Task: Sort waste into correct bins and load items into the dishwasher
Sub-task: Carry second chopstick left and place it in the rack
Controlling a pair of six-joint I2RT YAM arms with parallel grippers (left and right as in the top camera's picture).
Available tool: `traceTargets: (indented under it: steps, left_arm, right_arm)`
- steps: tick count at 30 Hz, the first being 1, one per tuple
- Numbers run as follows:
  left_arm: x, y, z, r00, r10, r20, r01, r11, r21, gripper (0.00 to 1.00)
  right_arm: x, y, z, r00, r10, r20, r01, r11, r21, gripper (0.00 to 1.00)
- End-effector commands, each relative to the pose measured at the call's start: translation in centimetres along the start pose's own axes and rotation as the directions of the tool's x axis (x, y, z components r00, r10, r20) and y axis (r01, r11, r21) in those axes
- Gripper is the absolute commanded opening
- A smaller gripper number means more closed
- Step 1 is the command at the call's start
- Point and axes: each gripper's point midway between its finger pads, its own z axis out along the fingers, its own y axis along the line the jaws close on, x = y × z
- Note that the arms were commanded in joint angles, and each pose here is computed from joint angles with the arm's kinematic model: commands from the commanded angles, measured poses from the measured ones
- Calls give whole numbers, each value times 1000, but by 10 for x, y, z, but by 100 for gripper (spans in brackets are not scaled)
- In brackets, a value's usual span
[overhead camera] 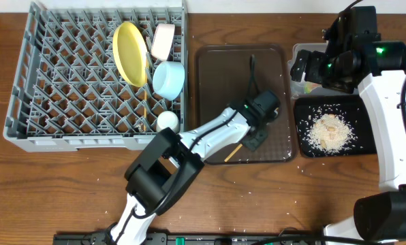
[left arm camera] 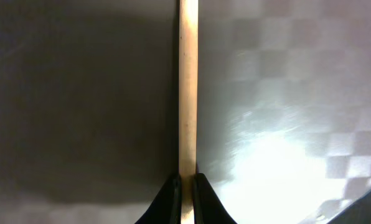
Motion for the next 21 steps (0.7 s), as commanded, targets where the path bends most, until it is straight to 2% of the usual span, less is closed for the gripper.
traceTargets:
  steps: [1,6,12,16,18,21]
  left_arm:
    - [-29,31,-50,990,-70,124,72,997,-15,7]
    - [-42,76,-111,954,-162,253,175,984,-27,7]
    - [-40,137,-196,868,-253,427,306,950,-60,8]
    - [-9,202,-229,821,-325,469,455,870,-193,8]
    - [13,237,-235,823,-343,453,497,822,-280,8]
    - [42,274,-228,848,-350,397,493,795,-352,8]
  right_arm:
    - [-1,1,0,1000,-13,3,13,1000,4,99]
    - [-1,1,0,1000,-13,2,13,1000,4,99]
    - [-1,1,0,1000,-13,3,13,1000,4,99]
    - [-1,1,0,1000,-13,3,13,1000,4,99]
    - [-1,1,0,1000,-13,3,13,1000,4,99]
    - [-1,1,0,1000,-13,3,13,1000,4,99]
